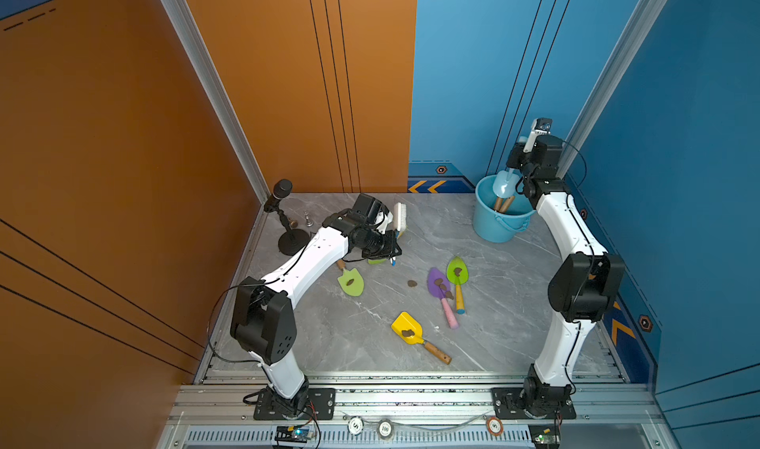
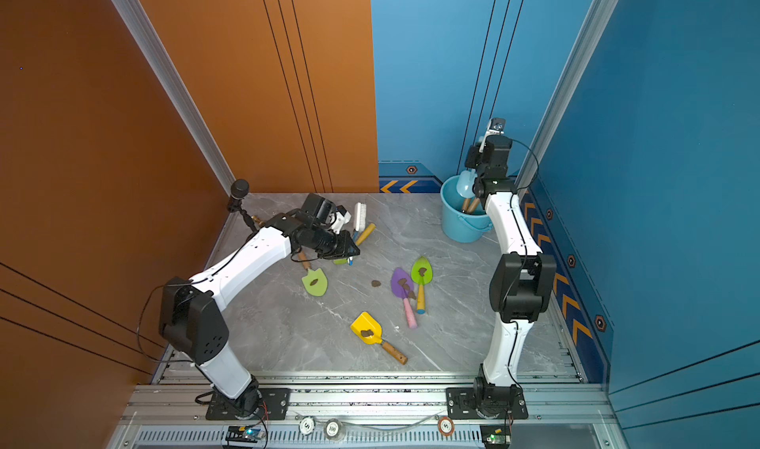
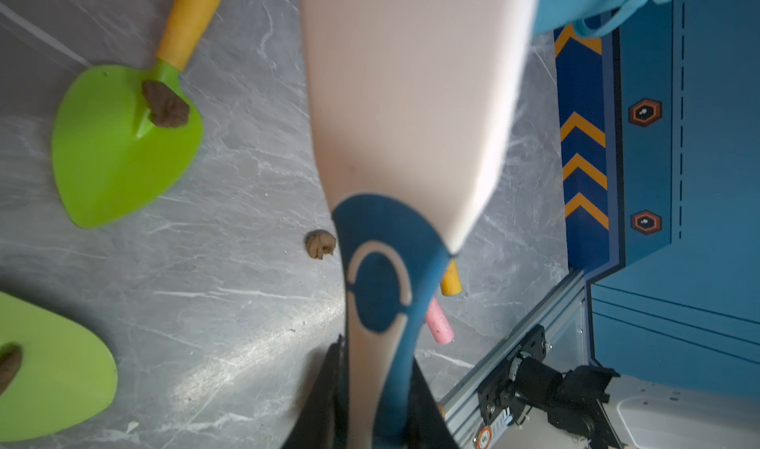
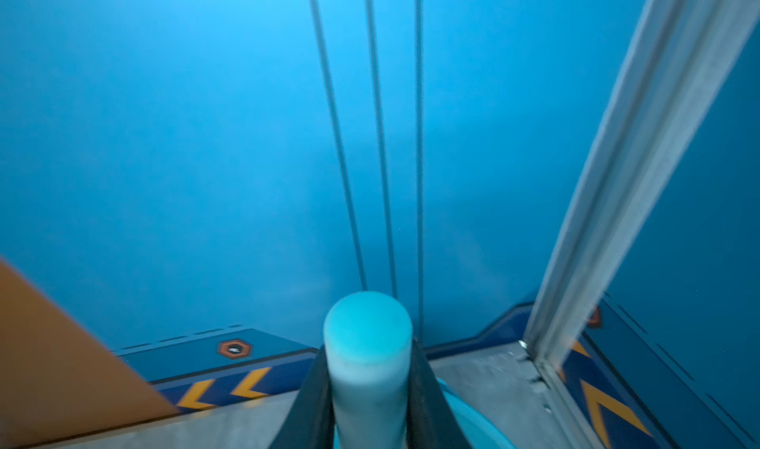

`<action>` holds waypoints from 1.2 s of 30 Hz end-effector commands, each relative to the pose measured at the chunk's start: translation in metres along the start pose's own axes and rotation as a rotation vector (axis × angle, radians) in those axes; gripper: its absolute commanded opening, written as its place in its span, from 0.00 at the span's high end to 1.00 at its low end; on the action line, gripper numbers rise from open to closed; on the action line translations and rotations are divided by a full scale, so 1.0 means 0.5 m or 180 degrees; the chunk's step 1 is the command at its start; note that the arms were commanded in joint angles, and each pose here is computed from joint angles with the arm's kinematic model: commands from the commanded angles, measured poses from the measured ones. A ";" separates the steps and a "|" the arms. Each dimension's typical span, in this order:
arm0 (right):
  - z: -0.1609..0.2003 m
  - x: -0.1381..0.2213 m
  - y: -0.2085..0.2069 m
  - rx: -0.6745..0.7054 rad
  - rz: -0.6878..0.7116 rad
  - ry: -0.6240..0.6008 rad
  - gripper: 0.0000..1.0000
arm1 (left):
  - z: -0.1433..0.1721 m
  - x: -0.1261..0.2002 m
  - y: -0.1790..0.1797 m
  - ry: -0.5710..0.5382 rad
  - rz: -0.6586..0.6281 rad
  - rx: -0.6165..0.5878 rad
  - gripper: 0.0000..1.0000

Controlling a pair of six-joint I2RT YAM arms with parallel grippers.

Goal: Brush the soil off the hand trowel and place it into the bucket
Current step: Place the hand trowel in the bucket.

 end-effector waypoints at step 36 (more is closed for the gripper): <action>0.232 0.218 0.453 -0.0761 -0.0856 0.1172 0.41 | 0.059 0.151 0.073 -0.0622 -0.0350 0.0025 1.00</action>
Point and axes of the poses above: each gripper's point midway between its finger pads, its own x axis back along the fingers, its own y axis along the line the jaws close on, z = x × y, the point moved 5 cm from there along x, back along the fingers, and after that the axes turned 1 degree about x, right-handed, at the moved point
